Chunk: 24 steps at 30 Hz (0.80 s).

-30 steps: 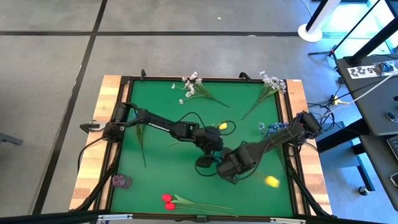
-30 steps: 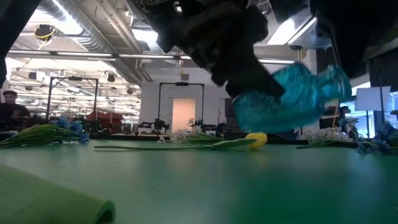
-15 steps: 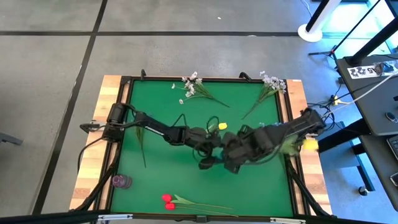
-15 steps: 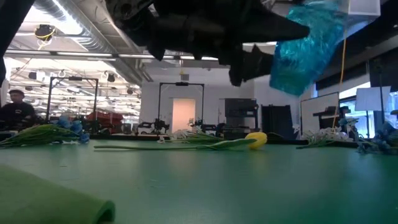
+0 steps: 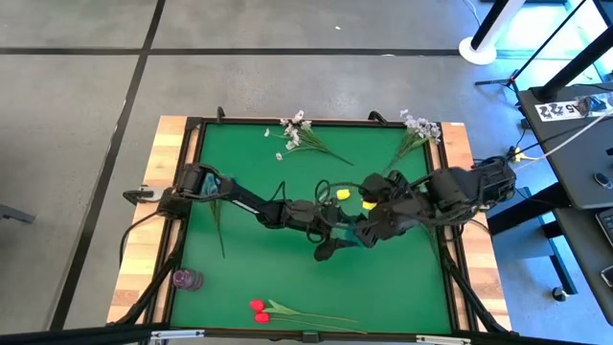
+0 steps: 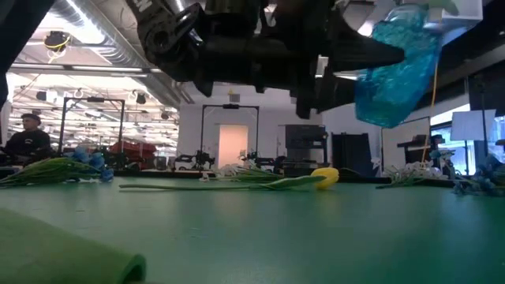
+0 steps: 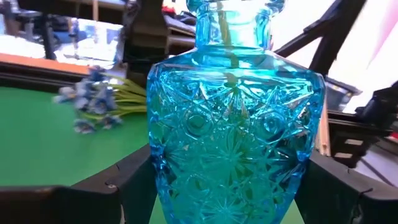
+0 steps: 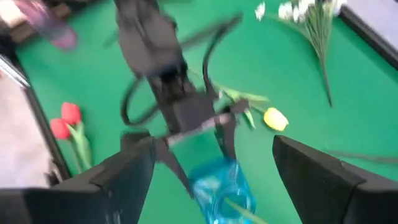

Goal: Sort flowers into vase by color
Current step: Adjust the blue vase

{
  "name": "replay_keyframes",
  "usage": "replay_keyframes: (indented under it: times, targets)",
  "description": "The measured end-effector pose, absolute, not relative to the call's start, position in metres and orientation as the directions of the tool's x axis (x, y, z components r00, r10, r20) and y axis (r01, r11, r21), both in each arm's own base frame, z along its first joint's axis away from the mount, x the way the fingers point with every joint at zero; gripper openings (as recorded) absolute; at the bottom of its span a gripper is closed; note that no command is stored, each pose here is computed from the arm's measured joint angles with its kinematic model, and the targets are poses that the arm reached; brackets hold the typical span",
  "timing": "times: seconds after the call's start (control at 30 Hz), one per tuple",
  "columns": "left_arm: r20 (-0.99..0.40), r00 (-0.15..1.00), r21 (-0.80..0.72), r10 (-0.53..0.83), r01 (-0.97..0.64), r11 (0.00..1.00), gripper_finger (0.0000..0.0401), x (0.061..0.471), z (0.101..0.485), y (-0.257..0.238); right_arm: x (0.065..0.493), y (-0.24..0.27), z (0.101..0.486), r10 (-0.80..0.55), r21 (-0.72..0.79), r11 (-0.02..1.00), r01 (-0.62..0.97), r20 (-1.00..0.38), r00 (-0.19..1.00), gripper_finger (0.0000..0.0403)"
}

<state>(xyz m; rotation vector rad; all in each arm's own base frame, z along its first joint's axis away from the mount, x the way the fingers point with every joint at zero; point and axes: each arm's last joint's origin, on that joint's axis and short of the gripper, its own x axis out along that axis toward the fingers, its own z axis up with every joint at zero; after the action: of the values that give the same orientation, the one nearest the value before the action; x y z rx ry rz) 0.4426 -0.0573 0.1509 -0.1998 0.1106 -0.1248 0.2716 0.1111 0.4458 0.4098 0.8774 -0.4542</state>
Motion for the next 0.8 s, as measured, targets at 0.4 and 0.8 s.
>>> replay_keyframes:
  times: [0.4,0.8]
  targets:
    - [-0.034,0.999,-0.175,0.032,-0.038,0.984,0.0292,0.447,0.165,0.006,0.232,0.139,0.478,0.031,0.436,0.746,0.503,-0.777,0.629,0.0325]
    - [0.089,0.983,-0.088,0.163,-0.155,0.984,0.0292,0.430,0.226,0.056,0.238,0.171,0.410,-0.391,0.360,0.537,0.763,-0.695,0.604,0.0325]
